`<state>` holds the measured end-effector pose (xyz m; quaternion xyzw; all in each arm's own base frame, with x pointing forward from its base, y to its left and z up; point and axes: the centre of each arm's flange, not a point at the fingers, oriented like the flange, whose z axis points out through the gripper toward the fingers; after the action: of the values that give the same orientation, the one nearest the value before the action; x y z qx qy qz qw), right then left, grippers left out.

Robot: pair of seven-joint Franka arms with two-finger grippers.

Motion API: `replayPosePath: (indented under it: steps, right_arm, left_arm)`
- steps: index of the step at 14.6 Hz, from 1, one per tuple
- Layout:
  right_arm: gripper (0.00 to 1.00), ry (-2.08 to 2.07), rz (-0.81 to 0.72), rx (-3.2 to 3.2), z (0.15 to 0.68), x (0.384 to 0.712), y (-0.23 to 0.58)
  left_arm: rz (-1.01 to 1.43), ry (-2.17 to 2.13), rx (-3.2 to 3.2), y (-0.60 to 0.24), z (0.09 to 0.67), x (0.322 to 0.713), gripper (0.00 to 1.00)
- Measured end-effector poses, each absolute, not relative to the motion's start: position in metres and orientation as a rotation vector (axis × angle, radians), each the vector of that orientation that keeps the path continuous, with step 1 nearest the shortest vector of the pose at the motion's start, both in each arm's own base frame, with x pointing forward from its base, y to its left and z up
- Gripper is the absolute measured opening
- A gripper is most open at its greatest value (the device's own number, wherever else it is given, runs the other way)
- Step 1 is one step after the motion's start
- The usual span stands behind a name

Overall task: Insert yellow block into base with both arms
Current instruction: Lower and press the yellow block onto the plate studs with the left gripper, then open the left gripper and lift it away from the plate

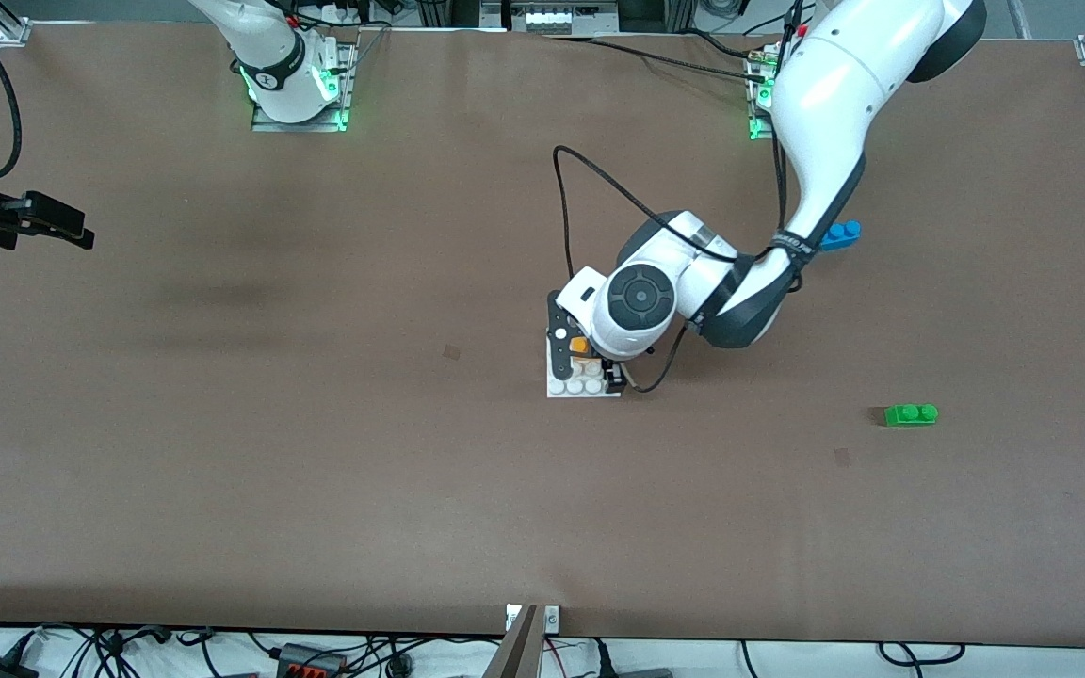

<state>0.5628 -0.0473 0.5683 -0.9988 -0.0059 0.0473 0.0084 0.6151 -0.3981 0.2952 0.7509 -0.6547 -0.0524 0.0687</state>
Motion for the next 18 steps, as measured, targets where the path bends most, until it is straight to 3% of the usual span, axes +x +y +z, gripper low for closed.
replayPosePath:
  steps: [6, 11, 18]
  right_arm:
    - [1.00, -0.026, 0.148, -3.120, 0.568, 0.563, -0.044]
    - [1.00, -0.034, 0.148, -3.120, 0.568, 0.563, -0.041]
    - [1.00, -0.039, 0.147, -3.121, 0.569, 0.563, -0.040]
  left_arm:
    - [-0.179, -1.689, 2.374, -0.286, 0.324, 0.671, 1.00]
    - [-0.269, -1.615, 2.437, -0.225, 0.377, 0.673, 1.00]
    - [-0.180, -1.412, 2.646, -0.151, 0.458, 0.673, 1.00]
